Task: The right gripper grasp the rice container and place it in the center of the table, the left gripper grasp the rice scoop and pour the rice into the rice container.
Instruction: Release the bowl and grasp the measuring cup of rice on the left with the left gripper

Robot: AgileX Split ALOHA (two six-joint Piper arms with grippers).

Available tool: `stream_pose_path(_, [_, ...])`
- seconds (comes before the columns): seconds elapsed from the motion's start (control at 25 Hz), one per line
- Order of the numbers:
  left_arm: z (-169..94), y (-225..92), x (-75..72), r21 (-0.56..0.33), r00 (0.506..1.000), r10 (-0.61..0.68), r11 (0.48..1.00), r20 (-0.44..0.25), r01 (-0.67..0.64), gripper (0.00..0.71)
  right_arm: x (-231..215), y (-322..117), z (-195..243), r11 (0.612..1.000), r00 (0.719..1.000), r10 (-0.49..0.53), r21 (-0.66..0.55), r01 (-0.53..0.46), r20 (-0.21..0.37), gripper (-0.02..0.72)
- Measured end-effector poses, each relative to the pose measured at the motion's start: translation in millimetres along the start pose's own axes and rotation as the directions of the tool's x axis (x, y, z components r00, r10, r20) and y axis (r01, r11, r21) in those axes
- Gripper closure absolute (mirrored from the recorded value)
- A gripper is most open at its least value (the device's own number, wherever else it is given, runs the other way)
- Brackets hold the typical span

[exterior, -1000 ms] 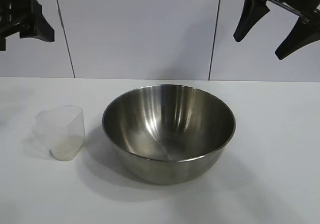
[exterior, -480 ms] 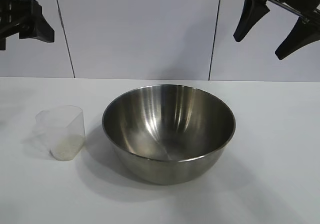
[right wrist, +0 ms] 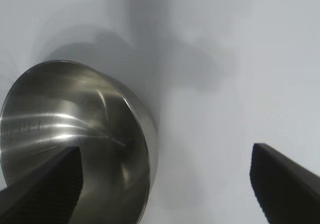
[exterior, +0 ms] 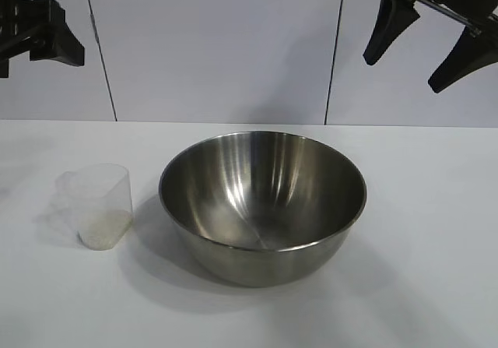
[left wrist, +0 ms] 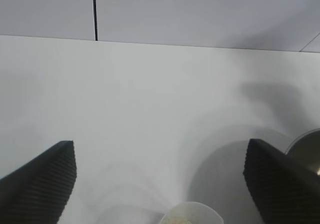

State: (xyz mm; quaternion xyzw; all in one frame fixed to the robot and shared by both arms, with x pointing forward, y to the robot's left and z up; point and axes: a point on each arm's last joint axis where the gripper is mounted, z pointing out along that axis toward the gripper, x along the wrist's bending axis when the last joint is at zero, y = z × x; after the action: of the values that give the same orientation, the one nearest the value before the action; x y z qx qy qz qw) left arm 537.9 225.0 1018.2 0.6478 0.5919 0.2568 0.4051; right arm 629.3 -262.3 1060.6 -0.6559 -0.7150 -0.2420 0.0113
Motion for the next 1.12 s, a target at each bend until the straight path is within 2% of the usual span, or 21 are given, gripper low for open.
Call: stream_pose_path(1.12, [0.0, 1.7, 2.2, -0.018, 0.999, 0.03, 0.999, -0.024, -0.03, 0.053, 0.0, 0.1, 0.0, 1.0, 1.0, 0.002, -0.001, -0.002, 0.0, 0.073])
